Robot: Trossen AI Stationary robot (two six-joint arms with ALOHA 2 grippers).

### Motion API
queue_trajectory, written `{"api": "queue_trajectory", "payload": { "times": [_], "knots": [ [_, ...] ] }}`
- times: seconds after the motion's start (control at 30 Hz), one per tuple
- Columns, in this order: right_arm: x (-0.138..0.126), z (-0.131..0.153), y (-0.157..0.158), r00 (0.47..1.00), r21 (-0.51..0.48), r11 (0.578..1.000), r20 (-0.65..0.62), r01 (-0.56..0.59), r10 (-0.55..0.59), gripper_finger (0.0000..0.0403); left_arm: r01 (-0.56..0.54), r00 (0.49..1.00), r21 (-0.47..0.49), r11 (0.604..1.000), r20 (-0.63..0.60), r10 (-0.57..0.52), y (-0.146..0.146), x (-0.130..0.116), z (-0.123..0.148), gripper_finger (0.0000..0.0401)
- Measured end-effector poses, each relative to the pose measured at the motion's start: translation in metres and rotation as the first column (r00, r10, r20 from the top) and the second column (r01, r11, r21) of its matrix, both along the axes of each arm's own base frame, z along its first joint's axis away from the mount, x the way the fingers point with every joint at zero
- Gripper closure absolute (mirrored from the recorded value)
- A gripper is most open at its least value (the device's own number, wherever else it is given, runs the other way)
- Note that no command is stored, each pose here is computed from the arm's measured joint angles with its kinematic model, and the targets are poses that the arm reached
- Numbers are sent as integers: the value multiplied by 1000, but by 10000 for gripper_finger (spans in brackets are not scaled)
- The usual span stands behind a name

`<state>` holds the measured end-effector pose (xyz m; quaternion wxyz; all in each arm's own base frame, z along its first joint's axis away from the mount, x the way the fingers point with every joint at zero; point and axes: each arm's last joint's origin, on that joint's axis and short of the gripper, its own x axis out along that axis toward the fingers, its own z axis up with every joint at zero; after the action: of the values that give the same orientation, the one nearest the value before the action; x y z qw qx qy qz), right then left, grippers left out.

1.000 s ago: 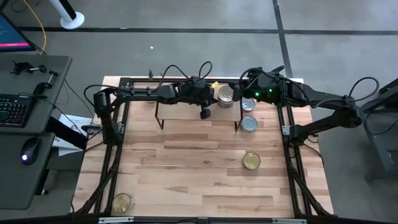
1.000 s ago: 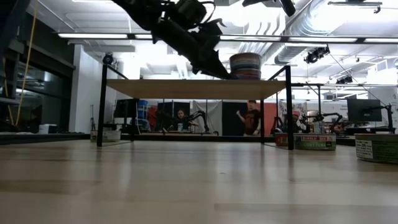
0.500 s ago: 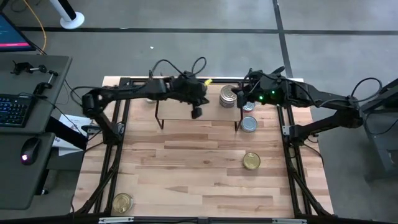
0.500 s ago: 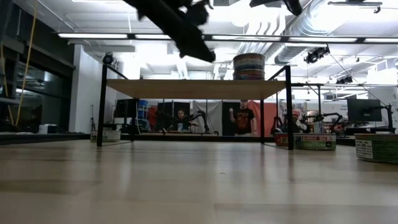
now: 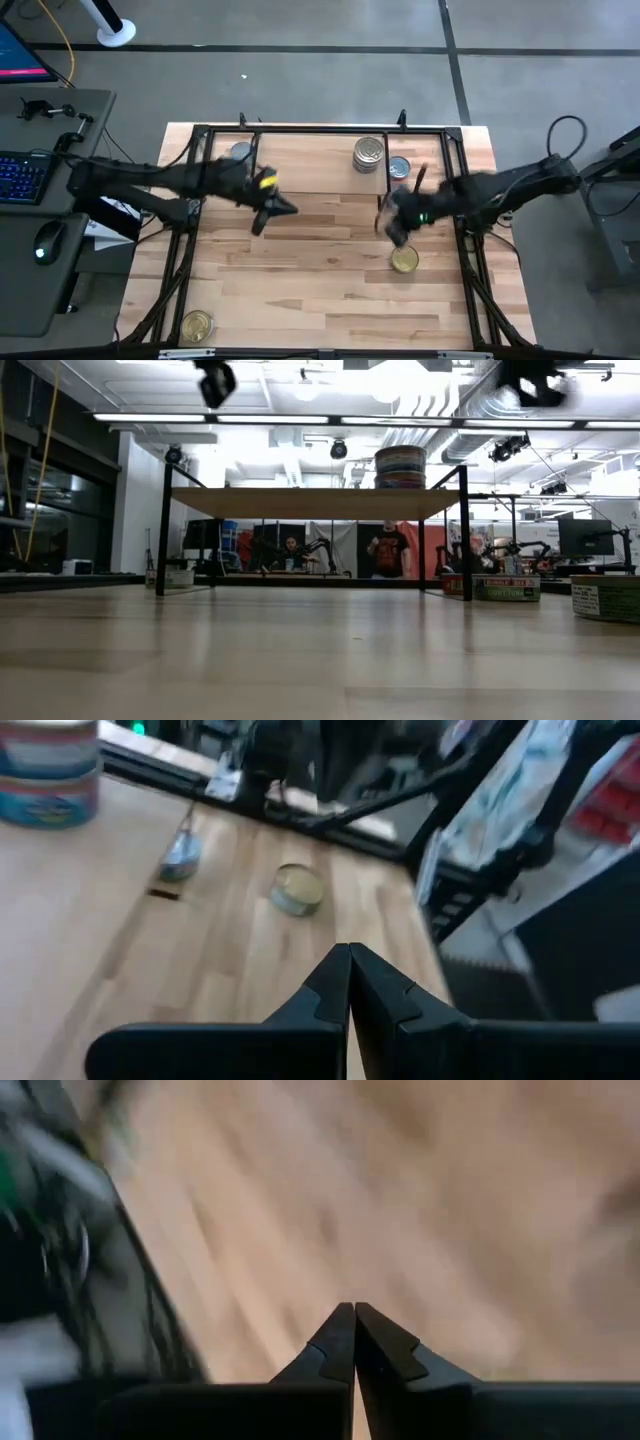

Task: Stack canned seafood by type on shelf
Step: Put the top green tuna can on the shelf

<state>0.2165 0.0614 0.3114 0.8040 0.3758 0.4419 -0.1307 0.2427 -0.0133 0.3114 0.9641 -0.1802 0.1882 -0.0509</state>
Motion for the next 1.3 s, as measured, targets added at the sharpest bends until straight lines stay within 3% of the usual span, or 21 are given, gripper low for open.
{"api": "queue_trajectory", "payload": {
  "times": [0.13,0.2,0.37,0.6,0.97,1.1,1.3],
  "knots": [
    [-20,-53,33,974,171,985,-228,34,6,403,-46,996,-16,999,70,47,-24,-12,-13,401],
    [-31,-72,43,949,193,976,-311,103,-39,403,-61,994,-10,998,90,61,-30,-12,-16,401],
    [-47,-98,51,908,129,957,-368,261,-198,403,-40,996,64,997,85,34,-37,-4,-24,401],
    [-55,-127,41,841,31,916,-410,401,-354,403,-45,999,13,999,23,45,-39,13,-42,401],
    [-22,-160,53,846,43,917,-405,397,-348,403,-13,1000,1,1000,-19,13,-56,37,-70,401],
    [2,-166,58,873,92,897,-292,432,-391,403,-25,1000,12,1000,-9,25,-63,43,-78,401],
    [50,-163,52,903,21,910,-136,414,-408,403,-9,998,52,999,-66,12,-70,55,-103,401]
  ]
}}
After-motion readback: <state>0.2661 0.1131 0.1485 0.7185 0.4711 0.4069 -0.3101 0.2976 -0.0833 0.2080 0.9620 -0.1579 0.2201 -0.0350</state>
